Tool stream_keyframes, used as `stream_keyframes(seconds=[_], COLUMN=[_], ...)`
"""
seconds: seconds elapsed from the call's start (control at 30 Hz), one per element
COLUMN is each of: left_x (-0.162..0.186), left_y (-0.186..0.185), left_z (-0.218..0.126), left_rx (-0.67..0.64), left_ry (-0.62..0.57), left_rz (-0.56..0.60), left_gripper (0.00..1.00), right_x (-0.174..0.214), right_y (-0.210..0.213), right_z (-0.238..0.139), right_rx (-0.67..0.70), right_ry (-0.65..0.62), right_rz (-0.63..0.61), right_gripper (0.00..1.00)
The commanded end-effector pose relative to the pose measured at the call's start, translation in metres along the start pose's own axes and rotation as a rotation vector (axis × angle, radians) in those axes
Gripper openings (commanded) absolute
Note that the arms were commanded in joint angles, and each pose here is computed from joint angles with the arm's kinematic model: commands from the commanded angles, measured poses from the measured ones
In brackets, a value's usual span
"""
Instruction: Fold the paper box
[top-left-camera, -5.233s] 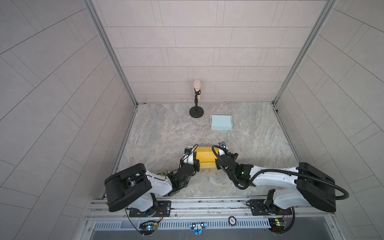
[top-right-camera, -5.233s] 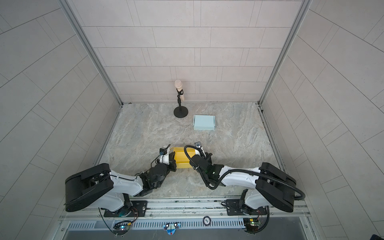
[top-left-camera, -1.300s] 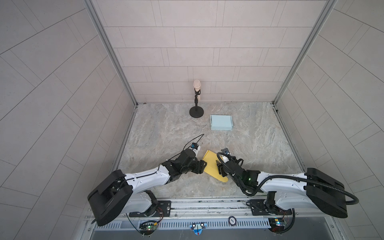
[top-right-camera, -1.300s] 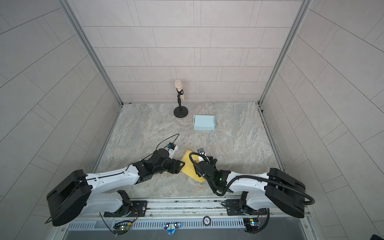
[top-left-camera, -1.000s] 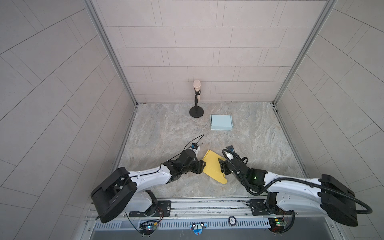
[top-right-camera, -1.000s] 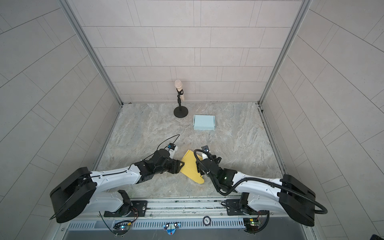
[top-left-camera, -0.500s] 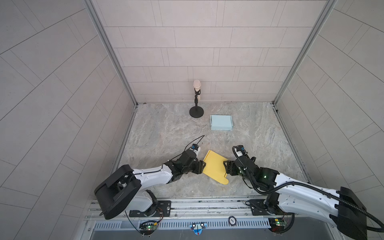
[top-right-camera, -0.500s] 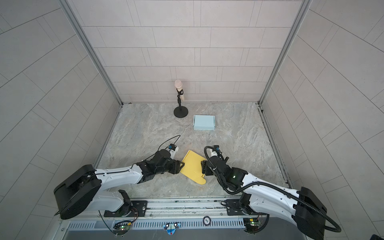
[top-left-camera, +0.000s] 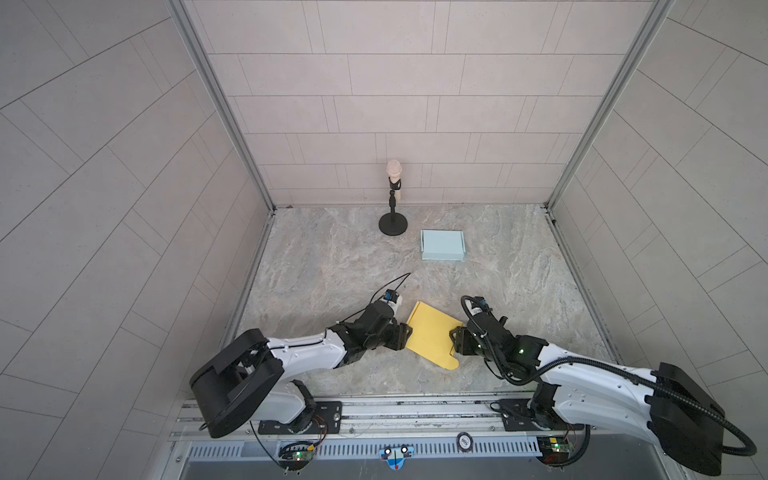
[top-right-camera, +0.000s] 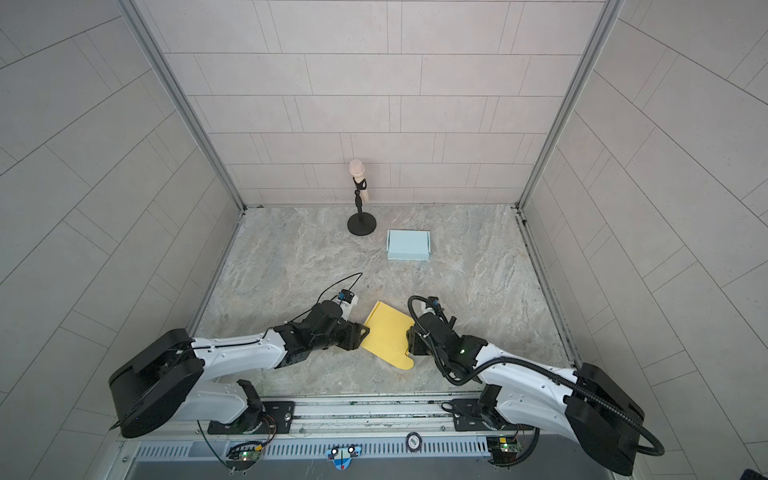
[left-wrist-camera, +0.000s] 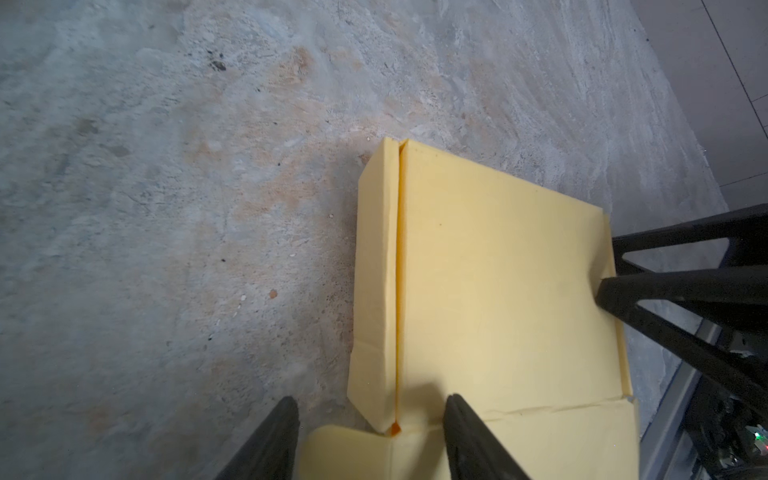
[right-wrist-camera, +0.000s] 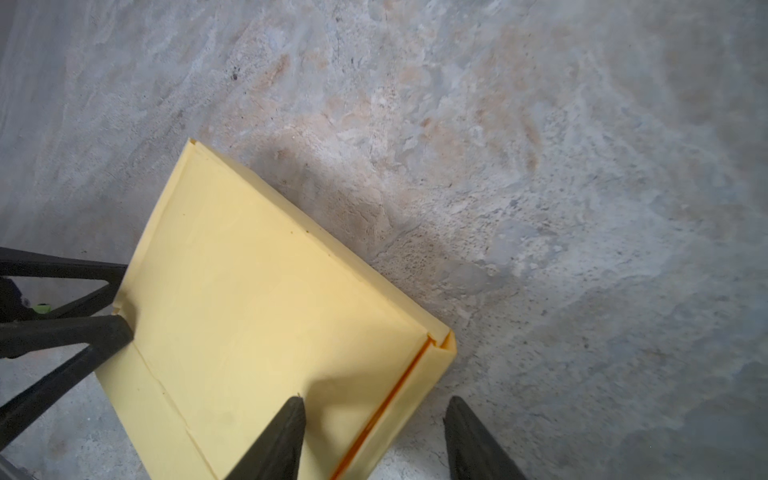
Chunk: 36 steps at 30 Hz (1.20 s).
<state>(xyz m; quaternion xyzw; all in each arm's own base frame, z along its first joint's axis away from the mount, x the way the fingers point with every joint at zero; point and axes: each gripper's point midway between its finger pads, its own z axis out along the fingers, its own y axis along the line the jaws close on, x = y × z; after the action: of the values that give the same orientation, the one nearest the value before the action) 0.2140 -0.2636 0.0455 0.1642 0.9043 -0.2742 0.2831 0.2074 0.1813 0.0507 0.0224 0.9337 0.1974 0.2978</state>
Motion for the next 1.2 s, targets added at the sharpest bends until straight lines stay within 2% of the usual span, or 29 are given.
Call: stream_keyframes(seconds=[0.0, 0.23, 0.43, 0.7, 0.73, 1.17], left_x=[0.004, 0.008, 0.007, 0.004, 0.003, -0.004], left_y=[0.0, -0.004, -0.001, 0.009, 0.01, 0.019], left_z=[-0.001, -0.004, -0.007, -0.008, -0.008, -0.005], left_rx=[-0.01, -0.005, -0.011, -0.002, 0.001, -0.004], left_ry=[0.006, 0.005, -0.008, -0.028, -0.032, -0.041], left_rz=[0.017, 0.014, 0.005, -0.05, -0.057, -0.071], left_gripper=[0.57, 0.53, 0.49, 0.46, 0.45, 0.45], right_x=[-0.011, -0.021, -0.027, -0.03, -0.039, -0.044], right_y=[0.009, 0.013, 0.029, 0.039, 0.048, 0.046], right_z=[0.003, 0.019, 0.036, 0.049, 0.048, 0.06], right_rx=[-0.025, -0.02, -0.037, -0.047, -0.064, -0.03], right_ry=[-0.012, 0.035, 0.087, 0.113, 0.094, 0.109], right_rz=[-0.015, -0.068, -0.122, -0.144, -0.145, -0.148], right_gripper=[0.52, 0.44, 0.41, 0.4, 0.4, 0.42])
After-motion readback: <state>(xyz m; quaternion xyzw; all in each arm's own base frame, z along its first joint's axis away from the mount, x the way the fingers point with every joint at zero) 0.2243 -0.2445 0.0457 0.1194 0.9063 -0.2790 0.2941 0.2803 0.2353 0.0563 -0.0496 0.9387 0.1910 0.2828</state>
